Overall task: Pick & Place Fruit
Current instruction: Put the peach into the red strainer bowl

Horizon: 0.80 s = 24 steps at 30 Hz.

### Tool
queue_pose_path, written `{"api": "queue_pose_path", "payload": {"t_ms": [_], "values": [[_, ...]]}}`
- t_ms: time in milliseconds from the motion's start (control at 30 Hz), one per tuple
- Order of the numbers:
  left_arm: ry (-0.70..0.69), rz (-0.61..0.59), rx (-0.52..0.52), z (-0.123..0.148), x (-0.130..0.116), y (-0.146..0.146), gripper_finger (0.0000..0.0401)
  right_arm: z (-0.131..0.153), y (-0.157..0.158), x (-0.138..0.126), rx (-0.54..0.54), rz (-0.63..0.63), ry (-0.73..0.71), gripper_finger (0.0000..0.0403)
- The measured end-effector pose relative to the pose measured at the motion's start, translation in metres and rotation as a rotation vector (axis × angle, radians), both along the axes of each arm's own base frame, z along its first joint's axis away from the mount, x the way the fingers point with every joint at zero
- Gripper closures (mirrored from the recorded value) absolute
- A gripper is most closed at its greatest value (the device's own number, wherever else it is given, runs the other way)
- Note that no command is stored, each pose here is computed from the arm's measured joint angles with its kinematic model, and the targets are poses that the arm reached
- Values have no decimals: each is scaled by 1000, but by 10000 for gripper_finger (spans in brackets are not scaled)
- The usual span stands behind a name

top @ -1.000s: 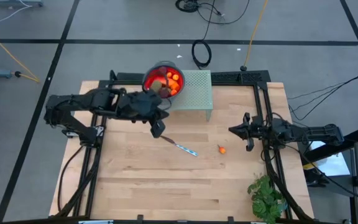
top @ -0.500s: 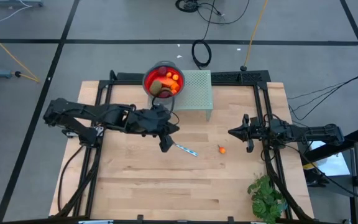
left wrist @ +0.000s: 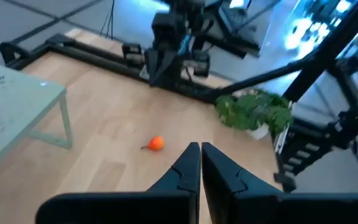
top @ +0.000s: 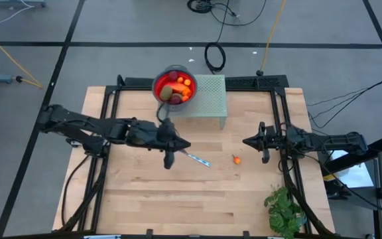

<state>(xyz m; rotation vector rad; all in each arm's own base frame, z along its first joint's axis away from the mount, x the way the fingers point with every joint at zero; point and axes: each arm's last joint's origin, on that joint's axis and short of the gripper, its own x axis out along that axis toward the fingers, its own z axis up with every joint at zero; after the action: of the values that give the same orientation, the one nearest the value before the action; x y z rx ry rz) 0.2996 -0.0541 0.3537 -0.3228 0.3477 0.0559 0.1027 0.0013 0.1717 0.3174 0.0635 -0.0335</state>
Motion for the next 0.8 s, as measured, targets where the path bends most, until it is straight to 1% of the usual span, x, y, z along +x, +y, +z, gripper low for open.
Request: {"api": "queue_pose_path", "payload": {"t_ms": [67, 167, 400, 600, 800], "values": [[-38, 2, -14, -4, -9, 2, 390, 0, 0, 0, -36, 2, 3, 403], [-31, 1, -18, -15, -25, 5, 399, 0, 0, 1, -78, 4, 5, 403], [-99, -12, 7, -29, -63, 12, 386, -1, 0, 2, -79, 4, 16, 403], [-161, -24, 44, -40, -98, 19, 399, 0, 0, 2, -79, 3, 2, 403], [-229, -35, 94, -49, -131, 26, 383, 2, 0, 2, -67, -3, -18, 403]]}}
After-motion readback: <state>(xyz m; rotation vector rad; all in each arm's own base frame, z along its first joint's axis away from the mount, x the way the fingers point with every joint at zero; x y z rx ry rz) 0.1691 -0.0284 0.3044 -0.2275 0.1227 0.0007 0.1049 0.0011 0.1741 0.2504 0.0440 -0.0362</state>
